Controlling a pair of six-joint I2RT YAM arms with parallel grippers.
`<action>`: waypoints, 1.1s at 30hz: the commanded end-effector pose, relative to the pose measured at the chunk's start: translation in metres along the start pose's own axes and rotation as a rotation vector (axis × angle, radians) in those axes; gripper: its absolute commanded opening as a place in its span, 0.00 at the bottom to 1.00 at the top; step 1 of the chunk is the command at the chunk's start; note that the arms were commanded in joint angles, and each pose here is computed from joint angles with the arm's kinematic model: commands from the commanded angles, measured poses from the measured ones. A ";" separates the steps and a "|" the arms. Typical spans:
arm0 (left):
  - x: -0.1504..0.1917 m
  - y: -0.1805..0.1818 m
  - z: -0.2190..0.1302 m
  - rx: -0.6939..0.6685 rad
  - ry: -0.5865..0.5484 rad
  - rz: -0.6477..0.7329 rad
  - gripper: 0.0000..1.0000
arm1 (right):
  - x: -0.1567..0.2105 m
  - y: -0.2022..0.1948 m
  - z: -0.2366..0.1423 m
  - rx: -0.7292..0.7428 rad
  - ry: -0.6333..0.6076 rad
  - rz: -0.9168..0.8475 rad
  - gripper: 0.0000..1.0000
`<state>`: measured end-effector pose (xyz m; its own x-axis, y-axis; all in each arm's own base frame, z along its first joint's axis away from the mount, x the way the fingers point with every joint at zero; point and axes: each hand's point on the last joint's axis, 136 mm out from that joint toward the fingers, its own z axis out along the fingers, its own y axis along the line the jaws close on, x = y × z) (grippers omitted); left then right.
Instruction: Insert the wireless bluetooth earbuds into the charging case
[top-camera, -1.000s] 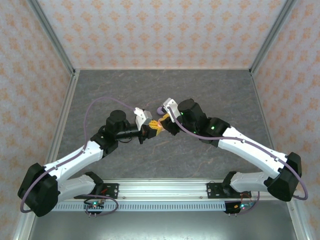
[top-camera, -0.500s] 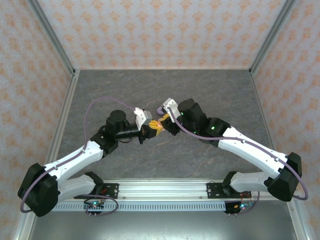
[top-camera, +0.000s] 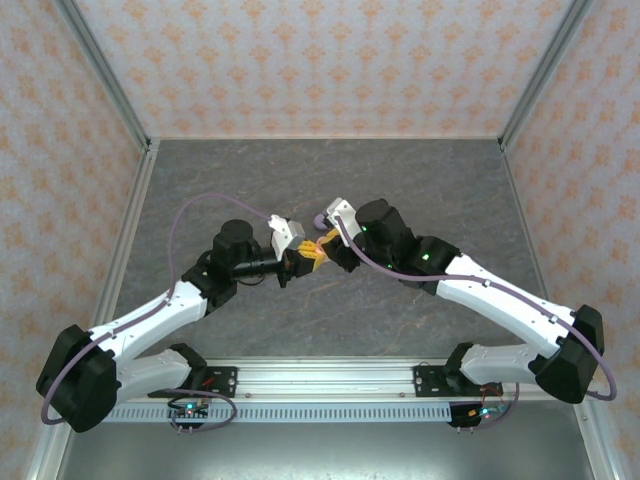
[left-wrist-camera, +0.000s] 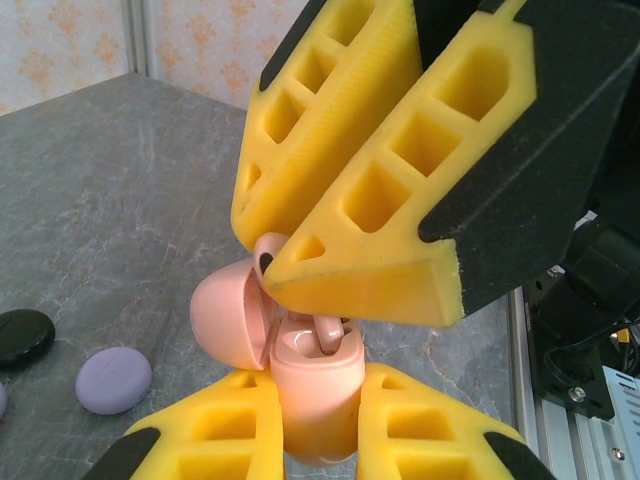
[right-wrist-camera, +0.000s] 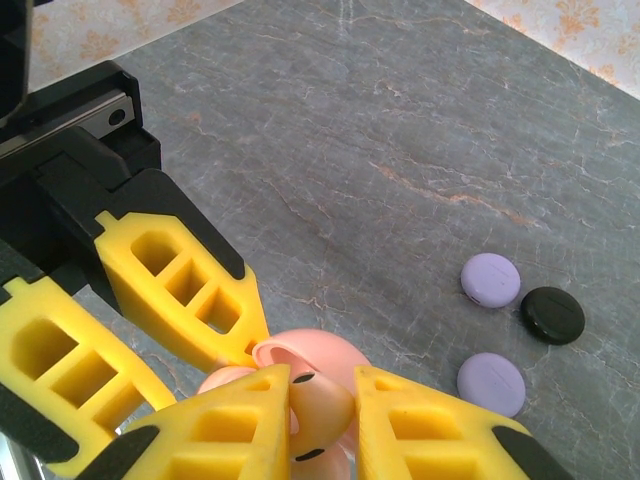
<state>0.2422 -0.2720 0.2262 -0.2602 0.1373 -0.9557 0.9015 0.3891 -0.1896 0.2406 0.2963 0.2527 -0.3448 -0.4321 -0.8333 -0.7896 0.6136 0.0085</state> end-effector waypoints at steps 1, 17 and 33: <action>-0.026 -0.007 0.001 0.026 -0.062 0.036 0.00 | 0.005 0.003 -0.003 -0.010 0.002 -0.007 0.20; -0.029 -0.009 0.000 0.029 -0.077 0.040 0.00 | -0.001 0.011 -0.005 -0.057 -0.009 0.017 0.24; -0.030 -0.009 0.000 0.029 -0.086 0.041 0.00 | -0.021 0.011 -0.014 -0.055 -0.050 0.041 0.29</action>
<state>0.2425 -0.2730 0.2277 -0.2700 0.1254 -0.9546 0.8994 0.3868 -0.2036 0.2351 0.2997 0.2535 -0.3702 -0.4143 -0.8315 -0.7969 0.6016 0.0550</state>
